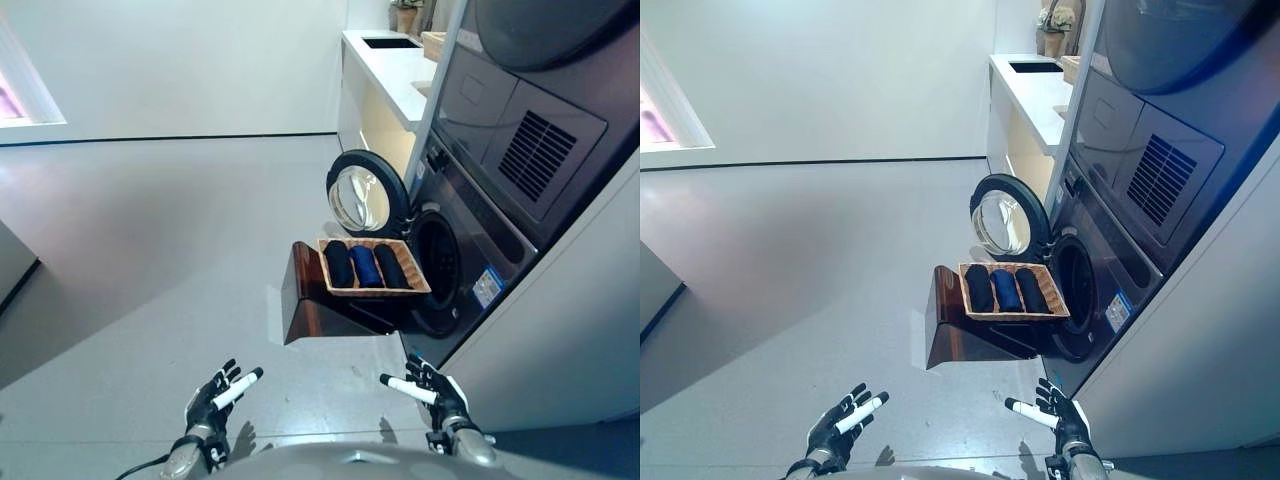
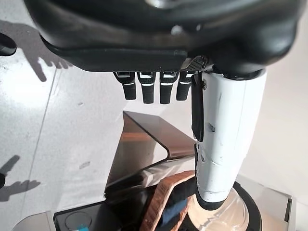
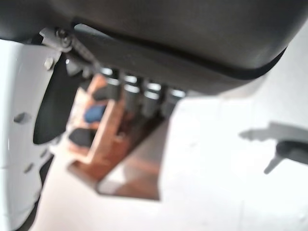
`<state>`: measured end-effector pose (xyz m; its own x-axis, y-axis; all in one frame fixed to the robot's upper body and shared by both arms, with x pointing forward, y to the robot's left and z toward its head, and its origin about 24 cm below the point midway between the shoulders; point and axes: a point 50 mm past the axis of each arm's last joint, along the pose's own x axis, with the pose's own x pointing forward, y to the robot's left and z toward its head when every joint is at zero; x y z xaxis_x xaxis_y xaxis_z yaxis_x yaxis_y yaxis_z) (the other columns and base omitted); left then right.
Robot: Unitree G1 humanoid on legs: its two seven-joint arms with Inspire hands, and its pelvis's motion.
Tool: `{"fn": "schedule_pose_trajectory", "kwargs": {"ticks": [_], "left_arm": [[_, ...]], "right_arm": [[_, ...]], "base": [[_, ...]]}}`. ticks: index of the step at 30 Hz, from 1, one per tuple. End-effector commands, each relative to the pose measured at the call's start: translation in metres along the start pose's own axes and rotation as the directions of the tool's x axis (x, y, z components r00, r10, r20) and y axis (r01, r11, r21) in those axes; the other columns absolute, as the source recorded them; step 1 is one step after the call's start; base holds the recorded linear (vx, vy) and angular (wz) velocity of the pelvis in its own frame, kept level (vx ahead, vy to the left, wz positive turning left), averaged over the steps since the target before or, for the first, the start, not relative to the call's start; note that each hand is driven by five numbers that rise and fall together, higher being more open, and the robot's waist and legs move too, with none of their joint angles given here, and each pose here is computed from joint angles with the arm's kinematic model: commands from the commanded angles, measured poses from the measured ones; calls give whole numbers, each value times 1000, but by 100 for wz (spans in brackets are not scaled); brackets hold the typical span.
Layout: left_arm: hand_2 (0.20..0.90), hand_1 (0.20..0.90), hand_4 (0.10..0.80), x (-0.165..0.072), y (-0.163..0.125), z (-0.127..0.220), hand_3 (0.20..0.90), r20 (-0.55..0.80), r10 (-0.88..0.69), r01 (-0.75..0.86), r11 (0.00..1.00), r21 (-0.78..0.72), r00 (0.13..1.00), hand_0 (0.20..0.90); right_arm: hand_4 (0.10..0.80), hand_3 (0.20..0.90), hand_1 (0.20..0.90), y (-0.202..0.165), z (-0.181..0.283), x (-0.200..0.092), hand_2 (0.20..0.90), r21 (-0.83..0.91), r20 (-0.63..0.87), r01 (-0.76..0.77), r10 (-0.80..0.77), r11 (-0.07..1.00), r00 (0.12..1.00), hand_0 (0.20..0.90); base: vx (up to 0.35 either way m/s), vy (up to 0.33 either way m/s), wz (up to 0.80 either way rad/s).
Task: Pick up the clothes and place them into the washing machine
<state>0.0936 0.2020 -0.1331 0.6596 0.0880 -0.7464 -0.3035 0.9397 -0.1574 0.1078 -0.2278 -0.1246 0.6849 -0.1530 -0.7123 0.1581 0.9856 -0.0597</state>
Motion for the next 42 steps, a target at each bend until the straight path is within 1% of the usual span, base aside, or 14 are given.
{"fn": "schedule_pose_trajectory", "kwargs": {"ticks": [1, 6, 10, 15, 21, 26, 36, 42], "left_arm": [[900, 900, 800, 15, -13, 63, 900, 229, -72, 66, 997, 33, 971, 900], [900, 900, 800, 14, -15, 61, 900, 227, -79, 74, 997, 33, 971, 900], [900, 900, 800, 17, -17, 64, 900, 235, -75, 66, 997, 43, 969, 900], [900, 900, 800, 15, -16, 70, 900, 254, -85, 66, 994, 84, 963, 900], [900, 900, 800, 15, -10, 72, 900, 261, -59, 41, 996, 75, 964, 900], [900, 900, 800, 15, -8, 73, 900, 261, -56, 37, 996, 78, 964, 900], [900, 900, 800, 16, -7, 74, 900, 262, -49, 31, 997, 71, 964, 900], [900, 900, 800, 14, -6, 54, 900, 196, -30, 21, 998, 51, 980, 900]], "right_arm": [[800, 900, 900, 0, 55, 14, 900, 11, 217, -4, 2, 1000, 976, 900], [800, 900, 900, -1, 57, 13, 900, -18, 223, -13, 17, 1000, 975, 900], [800, 900, 900, -6, 58, 15, 900, 15, 221, 13, -16, 1000, 975, 900], [800, 900, 900, -4, 65, 18, 900, 43, 239, 18, -28, 999, 971, 900], [800, 900, 900, 1, 64, 19, 900, 37, 229, 2, -10, 999, 973, 900], [800, 900, 900, 3, 70, 19, 900, 61, 255, -5, -11, 998, 967, 900], [800, 900, 900, 1, 64, 19, 900, 82, 231, 16, -34, 996, 972, 900], [800, 900, 900, -4, 52, 14, 900, 88, 197, 32, -49, 996, 979, 900]], "base": [[-98, -37, 20], [-20, -24, 15], [-34, 57, -9], [27, 166, -5], [71, 187, -18], [82, 195, 5], [293, -68, 22], [336, -133, 42]]}}
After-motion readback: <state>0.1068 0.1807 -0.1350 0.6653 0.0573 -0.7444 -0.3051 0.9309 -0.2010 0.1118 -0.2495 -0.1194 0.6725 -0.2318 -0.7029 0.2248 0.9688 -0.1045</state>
